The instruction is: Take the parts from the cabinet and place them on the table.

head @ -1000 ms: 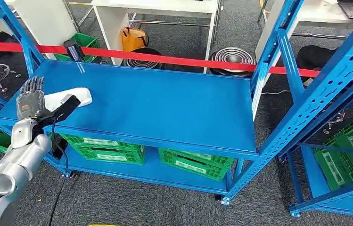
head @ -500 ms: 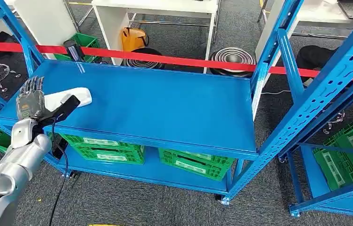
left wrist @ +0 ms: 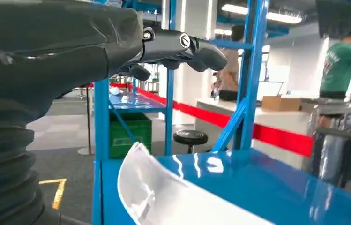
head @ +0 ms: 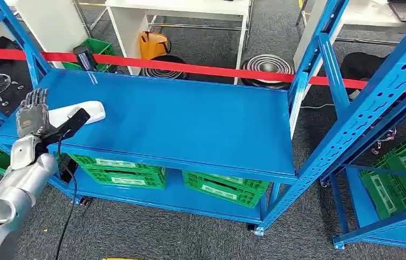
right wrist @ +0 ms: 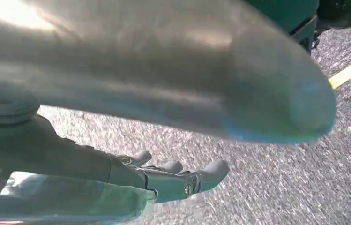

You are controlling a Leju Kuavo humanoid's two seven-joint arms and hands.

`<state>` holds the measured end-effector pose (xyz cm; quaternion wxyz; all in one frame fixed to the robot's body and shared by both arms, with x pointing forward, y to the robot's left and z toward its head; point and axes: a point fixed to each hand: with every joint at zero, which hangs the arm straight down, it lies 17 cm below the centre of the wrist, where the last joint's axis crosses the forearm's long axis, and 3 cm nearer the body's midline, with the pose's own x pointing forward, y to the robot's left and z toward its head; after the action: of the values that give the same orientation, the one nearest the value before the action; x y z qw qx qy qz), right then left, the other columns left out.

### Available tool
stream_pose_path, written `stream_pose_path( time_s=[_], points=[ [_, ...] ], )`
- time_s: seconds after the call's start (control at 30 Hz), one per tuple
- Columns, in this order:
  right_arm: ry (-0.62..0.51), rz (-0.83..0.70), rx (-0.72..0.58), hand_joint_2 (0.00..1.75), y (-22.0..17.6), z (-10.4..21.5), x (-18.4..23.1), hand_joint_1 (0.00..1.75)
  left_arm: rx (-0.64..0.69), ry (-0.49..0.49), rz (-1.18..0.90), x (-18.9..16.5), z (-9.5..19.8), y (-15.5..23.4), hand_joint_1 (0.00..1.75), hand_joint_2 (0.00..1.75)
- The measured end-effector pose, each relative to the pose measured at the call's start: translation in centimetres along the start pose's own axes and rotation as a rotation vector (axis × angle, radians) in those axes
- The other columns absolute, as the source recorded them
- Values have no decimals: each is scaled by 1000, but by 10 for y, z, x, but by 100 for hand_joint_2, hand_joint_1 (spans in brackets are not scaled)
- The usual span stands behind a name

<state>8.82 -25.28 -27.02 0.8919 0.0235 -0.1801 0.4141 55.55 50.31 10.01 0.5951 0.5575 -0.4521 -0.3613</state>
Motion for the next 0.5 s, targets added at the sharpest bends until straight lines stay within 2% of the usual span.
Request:
stream_pose_path(
  time_s=[0.2, 0.5],
  points=[
    [-1, -53, 39, 0, 34, 3, -4, 0, -21, 44, -6, -37, 9, -9, 0, 175],
    [28, -71, 61, 0, 51, 7, -18, 0, -71, 94, -1, -84, 30, -30, 0, 175]
  ],
)
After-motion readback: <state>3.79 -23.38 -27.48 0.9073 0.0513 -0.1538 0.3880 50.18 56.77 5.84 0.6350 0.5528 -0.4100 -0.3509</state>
